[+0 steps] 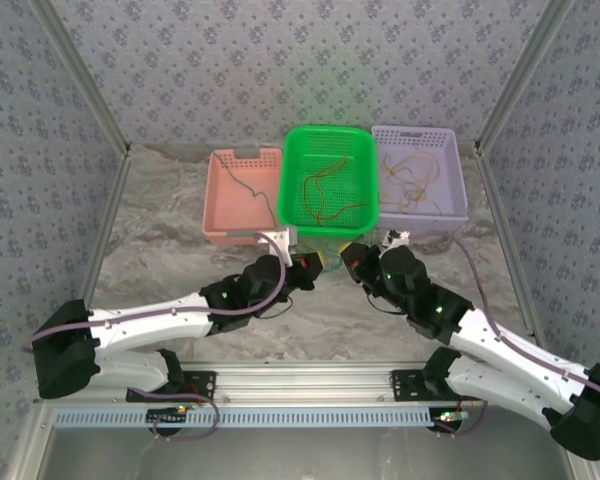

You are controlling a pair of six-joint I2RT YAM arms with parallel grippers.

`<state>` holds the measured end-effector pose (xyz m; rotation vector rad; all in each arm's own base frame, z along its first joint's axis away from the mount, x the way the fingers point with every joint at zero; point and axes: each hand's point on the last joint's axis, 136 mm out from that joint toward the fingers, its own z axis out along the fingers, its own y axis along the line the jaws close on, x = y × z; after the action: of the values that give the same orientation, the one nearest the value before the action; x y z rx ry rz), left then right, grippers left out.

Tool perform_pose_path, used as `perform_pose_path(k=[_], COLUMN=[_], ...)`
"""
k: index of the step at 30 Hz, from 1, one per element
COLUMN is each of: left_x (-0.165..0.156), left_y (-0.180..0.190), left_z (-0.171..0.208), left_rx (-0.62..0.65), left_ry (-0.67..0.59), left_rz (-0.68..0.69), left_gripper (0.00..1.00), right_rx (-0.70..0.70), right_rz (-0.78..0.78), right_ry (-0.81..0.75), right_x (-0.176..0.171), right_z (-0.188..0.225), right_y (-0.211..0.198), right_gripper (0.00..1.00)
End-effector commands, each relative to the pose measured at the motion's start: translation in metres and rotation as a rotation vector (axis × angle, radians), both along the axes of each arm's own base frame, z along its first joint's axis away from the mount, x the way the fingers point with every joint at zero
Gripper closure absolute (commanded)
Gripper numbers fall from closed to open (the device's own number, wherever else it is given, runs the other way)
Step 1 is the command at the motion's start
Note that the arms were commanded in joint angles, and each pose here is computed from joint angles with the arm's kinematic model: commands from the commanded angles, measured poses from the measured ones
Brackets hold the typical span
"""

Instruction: Untangle the cables

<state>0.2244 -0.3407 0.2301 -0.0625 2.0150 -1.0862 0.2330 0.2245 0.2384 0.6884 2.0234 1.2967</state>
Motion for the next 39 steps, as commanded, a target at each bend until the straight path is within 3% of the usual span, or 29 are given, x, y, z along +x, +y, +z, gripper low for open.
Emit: perform_pose_path(k=[1,6,15,27,34,37,39], left_x=[0.016,0.03,0.015,0.037,0.042,0.043,0.043], left_y=[0.009,0.006,-0.054,-0.064,-0.063,-0.047,-0.028], left_z=[0.0,0.008,0.008,-0.001,-0.005,0.003,0.011], left_rx=[0.009,-0.034,-0.102,-0.098,-0.084,-0.069,-0.063], left_ry=[0.069,0.117,0.179,0.285,0.316,0.285,0.253], left_rz=[0.051,0.003,-0.265,-0.297,-0.295,-0.24,-0.174], left_gripper=[1.0,1.0,1.0,1.0,1.0,0.74,0.47], right_rx=[-0.112,-0.149,-0.169,-0.136,-0.216,-0.205,-0.17], right_rz=[0.167,0.285,0.359,0.557,0.459,0.369,0.322], right_ry=[-0.148,-0.266,-0.32,-0.486,-0.454,-0.418,-0.392], right_x=[-0.016,-0.034,-0.035,-0.073,-0.061,-0.048,-0.039], right_z=[0.016,0.031,0.036,0.057,0.052,0.051,0.052], right_y=[0.02,0.036,0.045,0.062,0.04,0.024,0.015], right_gripper=[1.0,1.0,1.0,1.0,1.0,1.0,1.0])
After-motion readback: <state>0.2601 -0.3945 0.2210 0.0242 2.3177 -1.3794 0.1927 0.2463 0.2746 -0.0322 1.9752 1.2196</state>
